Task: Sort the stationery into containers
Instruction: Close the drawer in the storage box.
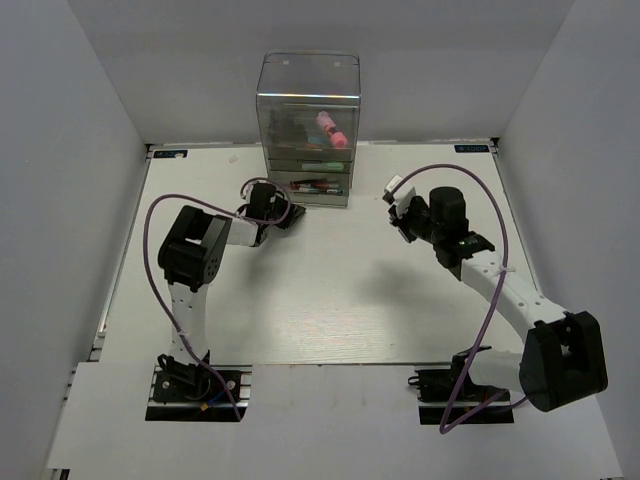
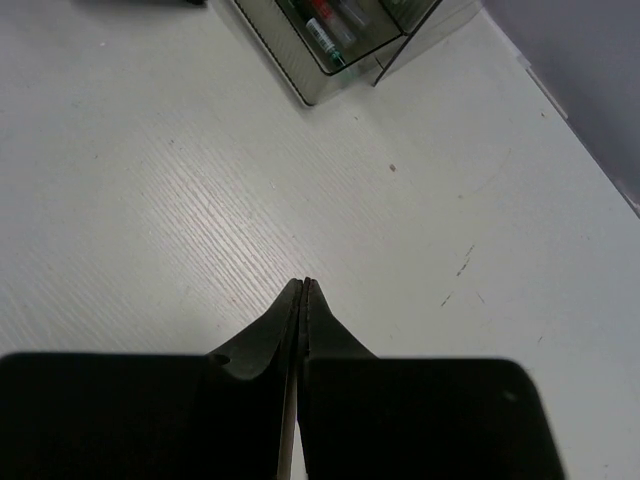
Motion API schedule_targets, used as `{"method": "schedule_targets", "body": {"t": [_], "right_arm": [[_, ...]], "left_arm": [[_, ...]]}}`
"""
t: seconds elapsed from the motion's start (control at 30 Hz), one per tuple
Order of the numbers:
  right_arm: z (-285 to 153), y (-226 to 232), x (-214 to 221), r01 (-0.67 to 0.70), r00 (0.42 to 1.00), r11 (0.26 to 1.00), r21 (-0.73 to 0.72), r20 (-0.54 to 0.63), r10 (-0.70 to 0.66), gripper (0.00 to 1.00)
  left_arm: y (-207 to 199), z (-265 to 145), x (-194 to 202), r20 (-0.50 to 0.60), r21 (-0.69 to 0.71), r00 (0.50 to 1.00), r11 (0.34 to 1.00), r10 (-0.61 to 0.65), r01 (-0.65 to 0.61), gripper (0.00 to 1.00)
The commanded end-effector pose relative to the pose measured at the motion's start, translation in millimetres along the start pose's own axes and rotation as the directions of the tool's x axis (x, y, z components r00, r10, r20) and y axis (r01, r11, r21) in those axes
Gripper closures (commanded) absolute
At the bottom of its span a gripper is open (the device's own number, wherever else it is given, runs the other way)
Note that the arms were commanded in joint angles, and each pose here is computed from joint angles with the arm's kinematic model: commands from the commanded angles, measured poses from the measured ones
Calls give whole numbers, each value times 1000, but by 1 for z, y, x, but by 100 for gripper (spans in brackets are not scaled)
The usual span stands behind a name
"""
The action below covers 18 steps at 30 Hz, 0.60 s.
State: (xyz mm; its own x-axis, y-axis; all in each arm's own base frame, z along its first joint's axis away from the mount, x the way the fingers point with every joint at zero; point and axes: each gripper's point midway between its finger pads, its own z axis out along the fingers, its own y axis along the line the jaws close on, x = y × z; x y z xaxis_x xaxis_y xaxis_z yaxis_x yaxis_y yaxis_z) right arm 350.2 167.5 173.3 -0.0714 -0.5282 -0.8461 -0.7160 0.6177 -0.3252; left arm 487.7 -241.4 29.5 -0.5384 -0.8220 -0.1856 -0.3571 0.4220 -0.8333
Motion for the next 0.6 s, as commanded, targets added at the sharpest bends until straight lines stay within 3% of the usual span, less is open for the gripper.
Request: {"method": "schedule_targets", "body": {"t": [0.0,0.57], "right_arm": [[-6,-6,-19,-3,996,1000,4,92,3,100],[-20,-17,-9,-13,994,1000,16,106,12,100]], "left_arm": [[-16,11,-11,32,14,999,1000,2,-2,83],[-46,64,-15,53,94,998,995,-44,39,80]]}}
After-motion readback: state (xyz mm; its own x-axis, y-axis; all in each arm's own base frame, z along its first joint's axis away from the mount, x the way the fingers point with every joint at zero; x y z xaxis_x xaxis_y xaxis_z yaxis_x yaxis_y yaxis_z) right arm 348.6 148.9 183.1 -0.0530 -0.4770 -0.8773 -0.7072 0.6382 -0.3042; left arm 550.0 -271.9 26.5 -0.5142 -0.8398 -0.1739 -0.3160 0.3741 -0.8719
